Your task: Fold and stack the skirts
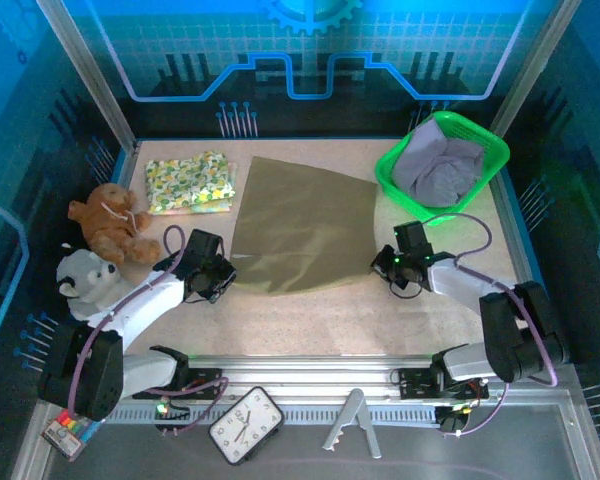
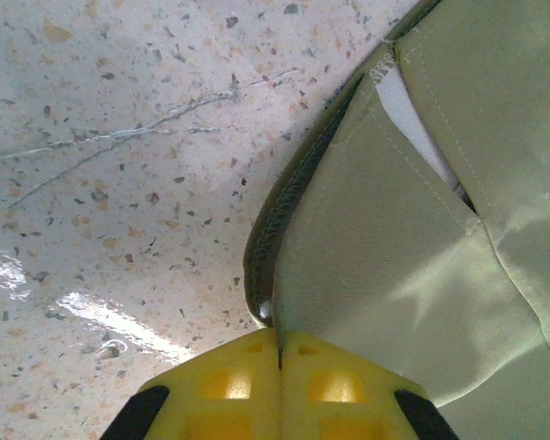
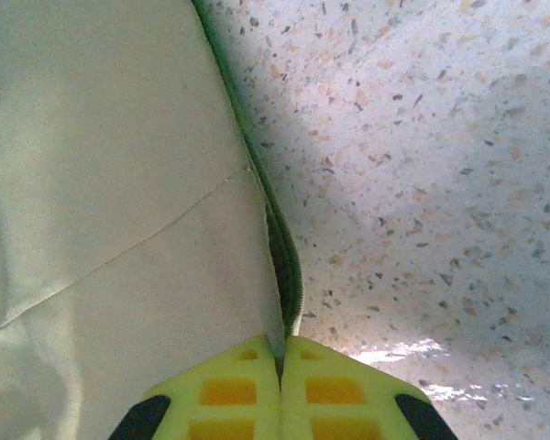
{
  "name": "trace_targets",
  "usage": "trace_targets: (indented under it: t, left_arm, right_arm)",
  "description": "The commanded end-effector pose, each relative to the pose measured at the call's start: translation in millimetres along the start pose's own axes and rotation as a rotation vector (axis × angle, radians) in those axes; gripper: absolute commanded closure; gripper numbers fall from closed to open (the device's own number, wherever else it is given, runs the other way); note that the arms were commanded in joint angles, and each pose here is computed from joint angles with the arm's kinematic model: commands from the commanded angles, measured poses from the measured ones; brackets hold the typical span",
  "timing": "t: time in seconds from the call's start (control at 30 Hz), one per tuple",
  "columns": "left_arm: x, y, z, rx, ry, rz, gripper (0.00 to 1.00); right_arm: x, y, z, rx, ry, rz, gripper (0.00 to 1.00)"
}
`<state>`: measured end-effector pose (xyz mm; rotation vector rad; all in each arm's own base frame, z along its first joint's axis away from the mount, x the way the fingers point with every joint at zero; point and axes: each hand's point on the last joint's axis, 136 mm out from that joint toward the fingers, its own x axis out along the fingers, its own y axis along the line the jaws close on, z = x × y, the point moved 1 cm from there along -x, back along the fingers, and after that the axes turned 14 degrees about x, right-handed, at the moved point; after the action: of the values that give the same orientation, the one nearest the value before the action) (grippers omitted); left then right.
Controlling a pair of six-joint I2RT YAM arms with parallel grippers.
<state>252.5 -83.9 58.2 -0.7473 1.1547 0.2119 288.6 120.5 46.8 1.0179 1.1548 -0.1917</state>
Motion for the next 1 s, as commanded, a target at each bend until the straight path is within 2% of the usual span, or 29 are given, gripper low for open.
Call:
trace_targets:
  t: [0.0, 0.27, 0.43, 0.77, 0.97]
  left_arm:
    - [-3.9, 12.1, -2.8, 0.023, -0.004, 0.043, 1.0]
    - [-6.0, 34.8, -14.7, 0.007, 0.011, 0.104, 1.0]
    - [-25.6, 40.2, -15.7, 0.106, -0.019, 0.175, 1.0]
    - [-61.4, 25.6, -7.1, 0.159, -0.11, 0.088, 1.0]
    - [-90.4, -0.5, 10.0, 0.222, -0.16, 0.049, 1.0]
  right_arm:
    - [-1.5, -21.4, -9.9, 0.011, 0.022, -0.081, 1.0]
    - [-8.5, -34.9, -15.5, 0.006, 0.053, -0.154, 1.0]
    - [-18.2, -39.9, -18.6, -0.008, 0.063, -0.186, 1.0]
    - [-41.8, -24.6, -17.9, -0.015, 0.036, -0.129, 1.0]
    - [-60.2, -12.6, -13.5, 0.002, -0.012, -0.078, 1.0]
